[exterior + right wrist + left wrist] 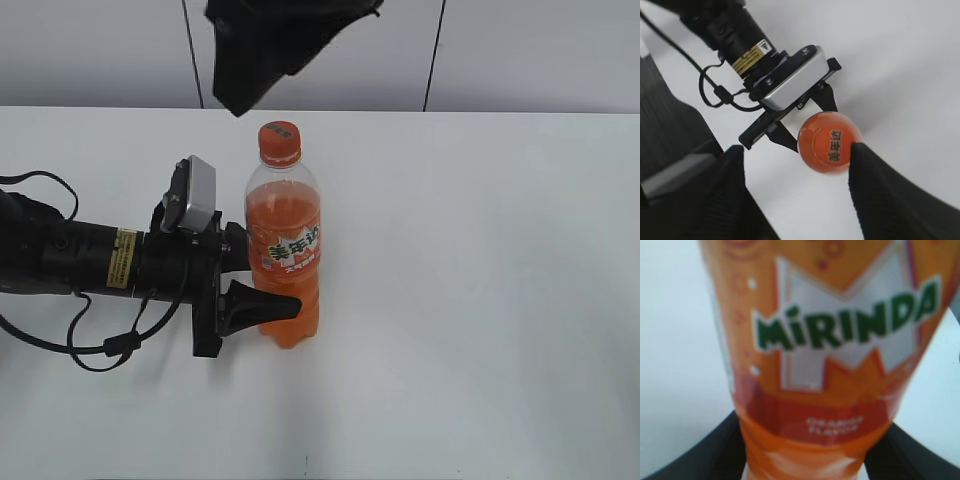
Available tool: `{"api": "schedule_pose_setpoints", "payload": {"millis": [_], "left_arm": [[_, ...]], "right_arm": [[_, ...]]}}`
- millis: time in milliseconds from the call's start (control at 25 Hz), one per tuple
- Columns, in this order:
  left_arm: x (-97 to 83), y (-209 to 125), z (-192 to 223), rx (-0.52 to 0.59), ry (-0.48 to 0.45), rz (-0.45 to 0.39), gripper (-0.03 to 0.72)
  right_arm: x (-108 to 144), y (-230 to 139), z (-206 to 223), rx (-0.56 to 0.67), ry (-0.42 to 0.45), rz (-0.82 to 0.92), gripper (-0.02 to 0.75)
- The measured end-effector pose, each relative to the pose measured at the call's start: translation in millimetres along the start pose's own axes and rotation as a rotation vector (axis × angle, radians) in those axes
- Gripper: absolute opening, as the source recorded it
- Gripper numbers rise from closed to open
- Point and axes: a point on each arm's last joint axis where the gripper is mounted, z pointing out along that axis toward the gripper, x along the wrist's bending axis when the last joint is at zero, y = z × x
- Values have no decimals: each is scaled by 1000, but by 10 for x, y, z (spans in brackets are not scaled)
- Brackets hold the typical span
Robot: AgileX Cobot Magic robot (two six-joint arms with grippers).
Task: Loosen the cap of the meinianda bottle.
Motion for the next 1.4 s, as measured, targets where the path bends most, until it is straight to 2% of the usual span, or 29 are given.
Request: {"api": "schedule_pose_setpoints", "payload": {"millis": [160,280,440,720,1000,1400], "left_arm": [[0,0,0,0,0,0,412],[0,0,0,0,0,0,412],[0,0,0,0,0,0,412],[0,0,0,0,0,0,412],[0,0,0,0,0,0,412],[0,0,0,0,0,0,412]], "right_arm": [[-50,-20,-1,12,-59,366,489],[-91,-35,-4,14,-107,462,489],[-108,-39,26,21,-119,488,489],[-150,-54,314,85,-99,509,489],[-171,-67,432,112,-95,513,437],[-200,-82,519,134,-109,510,430]]}}
